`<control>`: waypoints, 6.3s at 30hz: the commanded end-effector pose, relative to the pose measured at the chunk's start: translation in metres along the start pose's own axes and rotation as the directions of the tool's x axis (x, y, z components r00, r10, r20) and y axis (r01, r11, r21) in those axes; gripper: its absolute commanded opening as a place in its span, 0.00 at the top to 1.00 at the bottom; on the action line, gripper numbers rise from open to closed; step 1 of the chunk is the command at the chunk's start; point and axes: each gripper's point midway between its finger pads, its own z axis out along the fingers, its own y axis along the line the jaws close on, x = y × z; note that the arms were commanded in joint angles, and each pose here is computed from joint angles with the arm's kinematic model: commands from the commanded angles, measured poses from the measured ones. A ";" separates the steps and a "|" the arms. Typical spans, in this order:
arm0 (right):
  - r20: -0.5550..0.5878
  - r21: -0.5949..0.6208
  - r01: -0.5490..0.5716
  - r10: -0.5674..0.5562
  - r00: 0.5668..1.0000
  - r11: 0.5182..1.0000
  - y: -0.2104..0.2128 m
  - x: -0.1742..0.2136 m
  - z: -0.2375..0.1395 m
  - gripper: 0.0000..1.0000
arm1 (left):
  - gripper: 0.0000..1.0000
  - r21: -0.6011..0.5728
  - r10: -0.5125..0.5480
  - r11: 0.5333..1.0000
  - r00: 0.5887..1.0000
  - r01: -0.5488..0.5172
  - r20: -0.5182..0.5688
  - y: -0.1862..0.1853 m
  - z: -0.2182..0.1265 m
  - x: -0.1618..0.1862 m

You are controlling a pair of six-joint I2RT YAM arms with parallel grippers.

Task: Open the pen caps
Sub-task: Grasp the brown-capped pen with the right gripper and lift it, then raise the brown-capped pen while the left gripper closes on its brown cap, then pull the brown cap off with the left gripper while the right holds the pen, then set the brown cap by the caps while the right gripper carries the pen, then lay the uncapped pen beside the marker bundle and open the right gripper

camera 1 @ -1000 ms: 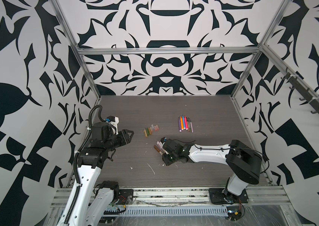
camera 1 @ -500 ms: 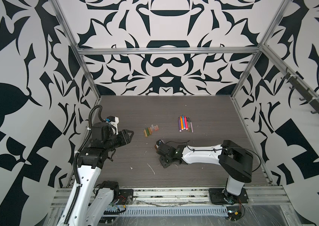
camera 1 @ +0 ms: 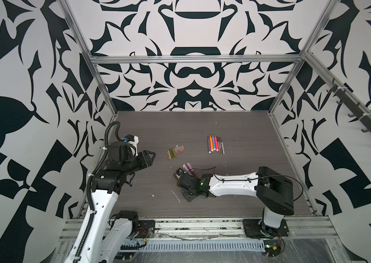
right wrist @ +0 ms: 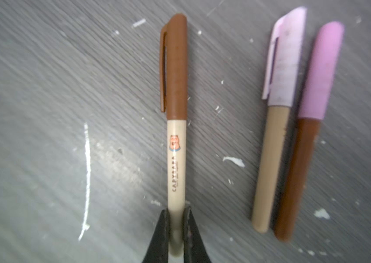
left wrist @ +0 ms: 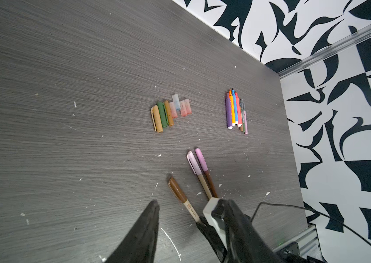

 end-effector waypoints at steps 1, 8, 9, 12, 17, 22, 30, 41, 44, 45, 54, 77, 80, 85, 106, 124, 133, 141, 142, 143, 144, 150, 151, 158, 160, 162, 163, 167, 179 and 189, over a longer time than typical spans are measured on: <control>0.118 -0.066 -0.030 0.038 0.992 0.997 0.006 -0.027 -0.041 0.90 | 0.50 0.049 -0.077 0.996 0.995 0.080 -0.065 -0.003 0.010 0.012; 0.214 -0.130 -0.108 0.134 0.968 0.986 -0.010 -0.037 -0.081 0.92 | 0.48 0.256 -0.235 0.930 0.962 0.265 -0.142 -0.032 0.053 0.030; 0.218 -0.144 -0.116 0.146 0.965 0.983 -0.010 -0.037 -0.084 0.93 | 0.47 0.263 -0.238 0.926 0.959 0.272 -0.153 -0.035 0.058 0.033; 0.238 -0.191 -0.141 0.185 0.954 0.971 -0.011 -0.040 -0.096 0.93 | 0.47 0.299 -0.244 0.908 0.950 0.295 -0.196 -0.049 0.073 0.040; 0.252 -0.254 -0.175 0.240 0.938 0.951 -0.014 -0.044 -0.108 0.95 | 0.47 0.317 -0.244 0.895 0.939 0.315 -0.243 -0.062 0.092 0.050; 0.250 -0.296 -0.210 0.288 0.924 0.932 -0.017 -0.045 -0.112 0.95 | 0.48 0.324 -0.254 0.885 0.931 0.333 -0.263 -0.067 0.101 0.056; 0.248 -0.328 -0.228 0.317 0.915 0.917 -0.018 -0.050 -0.114 0.96 | 0.49 0.331 -0.238 0.884 0.926 0.331 -0.292 -0.080 0.109 0.071; 0.250 -0.373 -0.263 0.369 0.895 0.890 -0.024 -0.057 -0.120 0.96 | 0.61 0.337 -0.219 0.882 0.921 0.328 -0.323 -0.088 0.115 0.079; 0.249 -0.374 -0.265 0.371 0.895 0.889 -0.026 -0.058 -0.120 0.96 | 0.65 0.341 -0.215 0.881 0.920 0.328 -0.329 -0.090 0.116 0.080; 0.247 -0.375 -0.267 0.373 0.894 0.888 -0.026 -0.058 -0.120 0.96 | 0.65 0.343 -0.212 0.881 0.919 0.327 -0.332 -0.092 0.117 0.080; 0.244 -0.391 -0.261 0.373 0.895 0.882 -0.024 -0.057 -0.122 0.97 | 0.64 0.345 -0.197 0.883 0.918 0.319 -0.343 -0.095 0.120 0.082; 0.249 -0.385 -0.268 0.379 0.891 0.883 -0.028 -0.064 -0.121 0.77 | 1.00 0.369 -0.185 0.876 0.923 0.310 -0.337 -0.102 0.110 0.078; 0.241 -0.390 -0.268 0.379 0.893 0.881 -0.027 -0.066 -0.118 0.76 | 1.00 0.373 -0.186 0.874 0.923 0.311 -0.336 -0.103 0.109 0.077; 0.236 -0.394 -0.267 0.378 0.895 0.879 -0.025 -0.069 -0.115 0.76 | 1.00 0.375 -0.187 0.872 0.923 0.314 -0.337 -0.104 0.109 0.077; 0.206 -0.342 -0.318 0.401 0.893 0.884 -0.019 0.014 -0.105 1.00 | 1.00 0.209 -0.199 0.953 0.974 0.218 -0.110 -0.025 0.091 -0.055; 0.310 -0.224 -0.395 0.449 0.838 0.891 -0.094 0.027 -0.123 1.00 | 1.00 -0.076 -0.285 0.958 0.915 0.275 -0.285 0.083 0.165 0.044; 0.301 -0.229 -0.418 0.473 0.828 0.879 -0.099 0.042 -0.119 1.00 | 0.97 -0.104 -0.313 0.950 0.883 0.296 -0.350 0.105 0.209 0.055; 0.309 -0.221 -0.422 0.473 0.825 0.879 -0.105 0.042 -0.122 1.00 | 0.89 -0.081 -0.334 0.941 0.866 0.329 -0.372 0.103 0.223 0.053; 0.309 -0.222 -0.423 0.475 0.824 0.879 -0.106 0.042 -0.122 1.00 | 0.87 -0.078 -0.333 0.941 0.866 0.329 -0.373 0.103 0.223 0.052; 0.311 -0.222 -0.425 0.477 0.822 0.877 -0.107 0.042 -0.122 1.00 | 0.85 -0.074 -0.333 0.941 0.866 0.330 -0.374 0.102 0.223 0.052; 0.310 -0.221 -0.427 0.478 0.822 0.877 -0.107 0.042 -0.122 1.00 | 0.83 -0.069 -0.332 0.941 0.865 0.331 -0.376 0.101 0.223 0.051; 0.305 -0.227 -0.427 0.480 0.822 0.875 -0.107 0.042 -0.121 1.00 | 0.70 -0.061 -0.329 0.942 0.867 0.331 -0.374 0.099 0.223 0.049; 0.305 -0.226 -0.427 0.480 0.823 0.875 -0.107 0.042 -0.121 1.00 | 0.70 -0.061 -0.331 0.941 0.866 0.333 -0.374 0.098 0.223 0.049; 0.260 -0.203 -0.490 0.529 0.808 0.848 -0.124 0.047 -0.117 1.00 | 0.69 -0.054 -0.335 0.939 0.865 0.340 -0.374 0.097 0.223 0.048; 0.230 -0.213 -0.522 0.561 0.795 0.826 -0.134 0.046 -0.113 1.00 | 0.69 -0.046 -0.335 0.938 0.866 0.343 -0.370 0.094 0.221 0.046; 0.216 -0.214 -0.541 0.580 0.786 0.813 -0.148 0.043 -0.110 1.00 | 0.69 -0.034 -0.336 0.937 0.868 0.348 -0.366 0.089 0.216 0.044; 0.215 -0.209 -0.550 0.586 0.781 0.809 -0.157 0.041 -0.109 1.00 | 0.69 -0.026 -0.336 0.936 0.869 0.351 -0.362 0.086 0.212 0.042; 0.216 -0.210 -0.604 0.639 0.738 0.769 -0.201 0.025 -0.103 1.00 | 0.69 0.024 -0.346 0.926 0.869 0.378 -0.353 0.064 0.190 0.038; 0.246 -0.202 -0.681 0.709 0.661 0.704 -0.315 -0.030 -0.050 1.00 | 0.65 0.191 -0.106 0.970 0.967 0.152 -0.231 -0.028 0.045 0.010; 0.172 -0.236 -0.721 0.758 0.629 0.652 -0.352 -0.028 -0.001 1.00 | 0.67 0.129 -0.019 0.991 0.986 0.041 -0.167 -0.020 0.006 0.026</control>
